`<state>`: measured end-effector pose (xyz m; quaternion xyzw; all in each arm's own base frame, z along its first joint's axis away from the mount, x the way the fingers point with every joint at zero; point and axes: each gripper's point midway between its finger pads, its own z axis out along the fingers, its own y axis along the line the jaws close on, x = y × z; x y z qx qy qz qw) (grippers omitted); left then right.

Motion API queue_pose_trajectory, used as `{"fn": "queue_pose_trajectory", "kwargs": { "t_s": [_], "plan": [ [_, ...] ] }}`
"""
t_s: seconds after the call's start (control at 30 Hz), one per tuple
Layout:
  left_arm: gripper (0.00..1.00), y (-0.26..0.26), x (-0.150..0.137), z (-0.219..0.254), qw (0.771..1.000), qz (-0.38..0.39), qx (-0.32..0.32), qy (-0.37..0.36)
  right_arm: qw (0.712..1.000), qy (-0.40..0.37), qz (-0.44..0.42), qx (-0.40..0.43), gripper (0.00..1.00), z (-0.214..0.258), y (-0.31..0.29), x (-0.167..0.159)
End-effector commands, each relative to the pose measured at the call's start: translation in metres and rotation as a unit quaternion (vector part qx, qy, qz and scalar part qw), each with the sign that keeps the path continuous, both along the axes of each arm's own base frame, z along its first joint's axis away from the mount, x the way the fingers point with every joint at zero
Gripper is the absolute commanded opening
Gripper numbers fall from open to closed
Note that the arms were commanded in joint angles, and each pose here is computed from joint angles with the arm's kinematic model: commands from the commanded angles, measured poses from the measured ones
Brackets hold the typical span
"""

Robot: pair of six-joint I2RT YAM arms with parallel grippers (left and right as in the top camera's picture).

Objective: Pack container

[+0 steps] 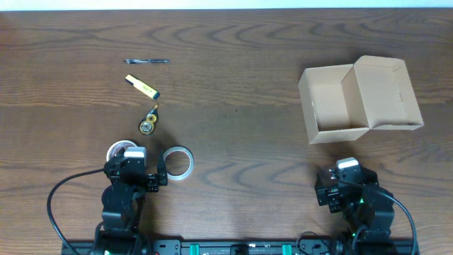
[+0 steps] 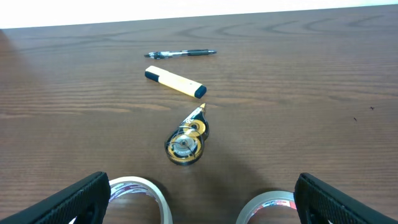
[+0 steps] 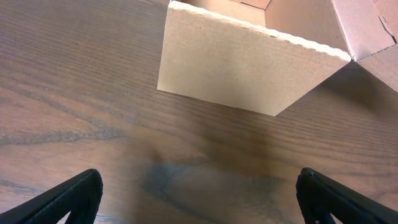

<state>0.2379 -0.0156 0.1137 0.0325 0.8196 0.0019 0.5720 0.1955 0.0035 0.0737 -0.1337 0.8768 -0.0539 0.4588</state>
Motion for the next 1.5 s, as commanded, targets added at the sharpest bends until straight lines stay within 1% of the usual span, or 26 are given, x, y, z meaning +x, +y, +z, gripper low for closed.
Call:
{"fn": "queue_pose_trajectory", "kwargs": {
  "t_s": [0.0, 1.17, 1.3, 1.37, 1.47],
  "plan": [
    [0.95, 0.000, -0.002, -0.015, 1.000, -0.002, 0.003, 0.016, 1.000, 0.000, -0.009, 0.004, 0.99, -0.001, -0.002, 0.000],
    [0.95, 0.000, -0.002, -0.015, 1.000, -0.002, 0.003, 0.016, 1.000, 0.006, -0.009, 0.005, 0.99, -0.004, -0.002, -0.002],
    [0.95, 0.000, -0.002, -0.015, 1.000, -0.002, 0.003, 0.016, 1.000, 0.003, -0.003, 0.009, 0.99, -0.001, 0.000, 0.000],
    [0.95, 0.000, -0.002, -0.015, 1.000, -0.002, 0.003, 0.016, 1.000, -0.005, -0.014, 0.024, 0.99, 0.004, 0.000, 0.004],
    [0.95, 0.000, -0.002, -0.015, 1.000, -0.002, 0.003, 0.016, 0.998, 0.004, -0.035, 0.054, 0.99, 0.017, 0.000, 0.007]
  ]
}}
